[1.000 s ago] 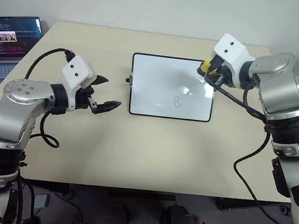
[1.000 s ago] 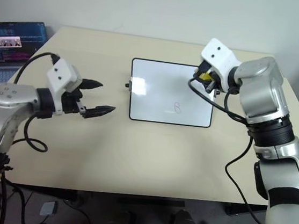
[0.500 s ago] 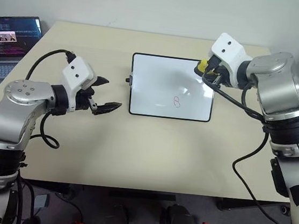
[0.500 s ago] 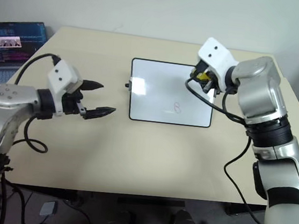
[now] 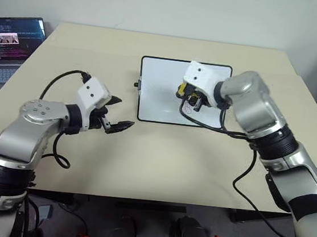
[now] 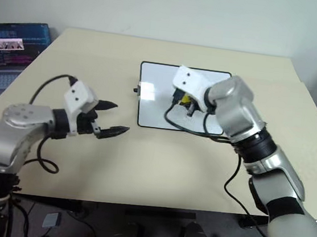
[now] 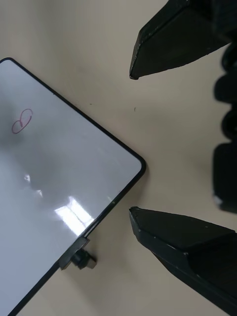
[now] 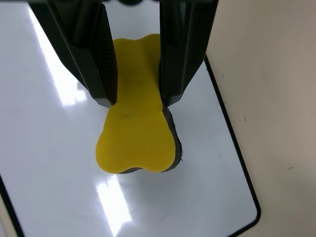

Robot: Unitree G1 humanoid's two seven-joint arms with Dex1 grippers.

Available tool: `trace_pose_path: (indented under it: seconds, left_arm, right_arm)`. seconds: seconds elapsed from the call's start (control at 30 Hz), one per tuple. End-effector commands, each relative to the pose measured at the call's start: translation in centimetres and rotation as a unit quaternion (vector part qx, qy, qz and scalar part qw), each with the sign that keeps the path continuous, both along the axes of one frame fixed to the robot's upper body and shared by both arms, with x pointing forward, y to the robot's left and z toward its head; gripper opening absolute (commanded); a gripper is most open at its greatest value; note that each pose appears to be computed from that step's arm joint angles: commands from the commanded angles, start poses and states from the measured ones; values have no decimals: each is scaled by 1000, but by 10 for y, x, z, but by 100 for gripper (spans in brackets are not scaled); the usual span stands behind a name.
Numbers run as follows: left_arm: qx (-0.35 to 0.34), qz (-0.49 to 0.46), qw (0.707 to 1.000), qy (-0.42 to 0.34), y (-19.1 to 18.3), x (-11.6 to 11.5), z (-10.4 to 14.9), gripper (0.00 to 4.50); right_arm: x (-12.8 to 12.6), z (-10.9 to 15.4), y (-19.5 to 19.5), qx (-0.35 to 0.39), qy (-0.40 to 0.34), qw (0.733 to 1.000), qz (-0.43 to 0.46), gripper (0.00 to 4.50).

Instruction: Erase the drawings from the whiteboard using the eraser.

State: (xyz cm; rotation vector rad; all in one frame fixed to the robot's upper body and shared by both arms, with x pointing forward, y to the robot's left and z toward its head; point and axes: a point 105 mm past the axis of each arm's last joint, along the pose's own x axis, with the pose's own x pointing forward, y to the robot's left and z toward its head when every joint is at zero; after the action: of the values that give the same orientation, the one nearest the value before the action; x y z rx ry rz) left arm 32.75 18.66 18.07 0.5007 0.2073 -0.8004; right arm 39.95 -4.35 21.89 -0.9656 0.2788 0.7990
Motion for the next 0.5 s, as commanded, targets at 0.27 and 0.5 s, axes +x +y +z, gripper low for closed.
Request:
trace_pose_path:
  seconds: [0.27, 0.5]
  left_arm:
    - [-2, -27, 1000, -14, -20, -7, 3, 450]
    - [1, -20, 1000, -19, -18, -8, 5, 450]
  right_arm:
    - [50, 6, -13, -85, -96, 989, -74, 83]
    - [58, -4, -11, -137, -104, 983, -70, 83]
